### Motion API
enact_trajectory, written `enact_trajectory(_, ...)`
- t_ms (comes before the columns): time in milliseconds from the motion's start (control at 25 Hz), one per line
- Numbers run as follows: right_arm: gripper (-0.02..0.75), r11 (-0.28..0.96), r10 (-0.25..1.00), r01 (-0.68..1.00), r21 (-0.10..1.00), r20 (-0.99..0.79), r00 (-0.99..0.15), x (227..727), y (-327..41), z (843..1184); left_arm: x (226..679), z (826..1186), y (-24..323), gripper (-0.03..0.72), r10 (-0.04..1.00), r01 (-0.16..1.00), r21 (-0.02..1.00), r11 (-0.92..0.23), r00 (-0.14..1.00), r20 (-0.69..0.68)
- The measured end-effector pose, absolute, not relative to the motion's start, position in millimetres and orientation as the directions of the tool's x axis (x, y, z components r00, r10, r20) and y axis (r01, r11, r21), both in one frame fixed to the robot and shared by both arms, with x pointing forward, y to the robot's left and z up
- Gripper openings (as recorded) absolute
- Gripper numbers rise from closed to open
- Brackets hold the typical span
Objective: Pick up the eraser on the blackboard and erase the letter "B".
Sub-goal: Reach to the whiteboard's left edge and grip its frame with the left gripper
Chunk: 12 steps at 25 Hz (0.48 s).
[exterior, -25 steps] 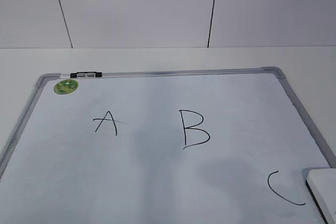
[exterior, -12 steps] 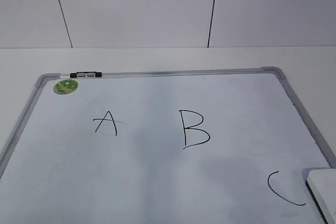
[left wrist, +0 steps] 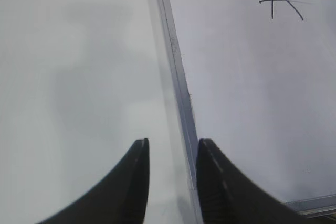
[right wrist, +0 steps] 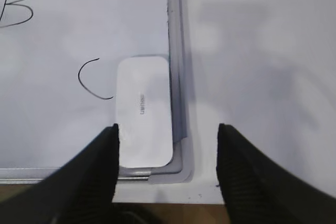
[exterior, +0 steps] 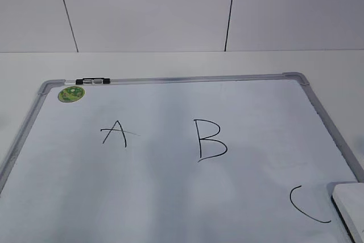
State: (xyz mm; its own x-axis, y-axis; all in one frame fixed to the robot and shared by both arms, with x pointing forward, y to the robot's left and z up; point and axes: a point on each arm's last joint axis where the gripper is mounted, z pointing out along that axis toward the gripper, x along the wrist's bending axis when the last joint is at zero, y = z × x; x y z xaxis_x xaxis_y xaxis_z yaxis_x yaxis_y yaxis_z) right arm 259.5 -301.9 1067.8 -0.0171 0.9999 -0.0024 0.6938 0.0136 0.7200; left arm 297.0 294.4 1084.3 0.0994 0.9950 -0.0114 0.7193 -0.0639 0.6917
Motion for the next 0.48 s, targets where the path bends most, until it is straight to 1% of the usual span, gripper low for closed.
enact_trajectory(280, 0.442, -0.036, 0.988, 0.841, 0.540, 0.145, -0.051, 293, -284, 1062, 349, 1095, 293, 0.239, 0.995, 0.822, 0.567, -0.059, 0.096, -0.036)
enact_trajectory(400, 0.442, -0.048, 0.981, 0.883, 0.468, 0.187, -0.046, 305, -279, 1057, 372, 1091, 293, 0.239, 0.995, 0.866, 0.498, -0.053, 0.088, -0.049)
enact_trajectory(480, 0.442, -0.051, 0.979, 0.903, 0.427, 0.201, -0.039, 312, -277, 1054, 391, 1083, 293, 0.239, 0.995, 0.901, 0.430, -0.052, 0.084, -0.055)
